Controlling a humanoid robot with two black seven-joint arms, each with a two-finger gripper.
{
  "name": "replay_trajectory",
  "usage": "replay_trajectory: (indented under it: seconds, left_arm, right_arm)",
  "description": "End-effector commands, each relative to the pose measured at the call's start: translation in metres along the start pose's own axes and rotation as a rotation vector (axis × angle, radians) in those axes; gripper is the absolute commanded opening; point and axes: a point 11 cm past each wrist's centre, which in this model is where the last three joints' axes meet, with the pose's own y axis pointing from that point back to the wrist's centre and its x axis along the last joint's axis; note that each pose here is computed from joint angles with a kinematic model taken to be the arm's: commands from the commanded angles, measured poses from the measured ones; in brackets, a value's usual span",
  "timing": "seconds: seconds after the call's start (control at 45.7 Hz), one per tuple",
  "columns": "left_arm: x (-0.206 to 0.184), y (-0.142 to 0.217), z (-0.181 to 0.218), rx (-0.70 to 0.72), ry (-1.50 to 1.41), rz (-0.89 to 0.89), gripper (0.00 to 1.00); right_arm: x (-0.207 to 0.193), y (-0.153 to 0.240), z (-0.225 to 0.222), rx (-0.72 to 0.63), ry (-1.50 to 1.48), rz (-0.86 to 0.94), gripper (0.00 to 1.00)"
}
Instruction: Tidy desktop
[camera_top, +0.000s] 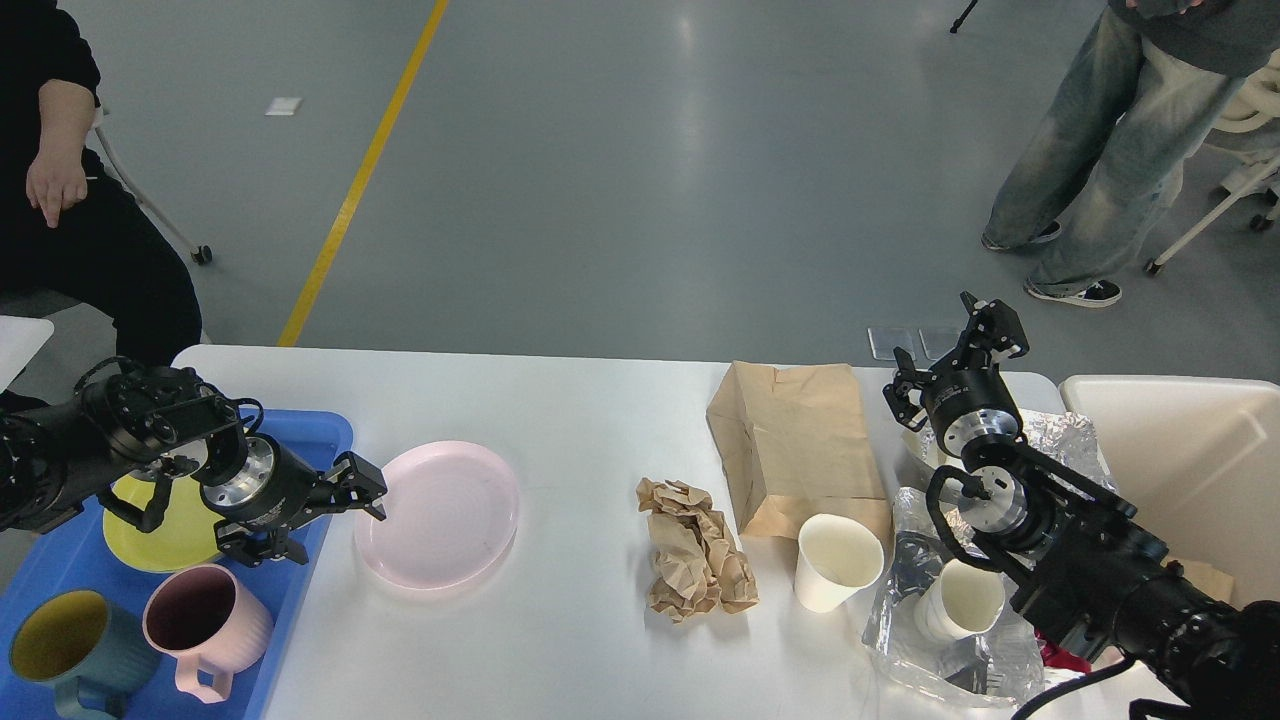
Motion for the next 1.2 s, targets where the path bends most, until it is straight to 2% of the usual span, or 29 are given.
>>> replay_trajectory:
  seconds: [0.0,0.547,0.81,1.182]
  left_arm:
    - [0.000,-0.001,0.000,-0.012,0.007,0.010,0.95]
    - [-0.004,-0.007,-0.010,-0.041,0.060,-0.006,0.95]
    - [0.005,0.010,-0.018,-0.107,0.135,-0.030,0.95]
    - [0.003,0.001,-0.034,-0.194,0.261,-0.030,0.95]
  right_arm:
    - [0.000,0.000,0.000,0.001,0.000,0.000,1.00]
    - [0.000,0.000,0.000,0.000,0.000,-0.001,1.00]
    - [0.000,0.000,0.000,-0.001,0.000,0.001,1.00]
    - [0.000,0.000,0.000,0.000,0.000,-0.001,1.00]
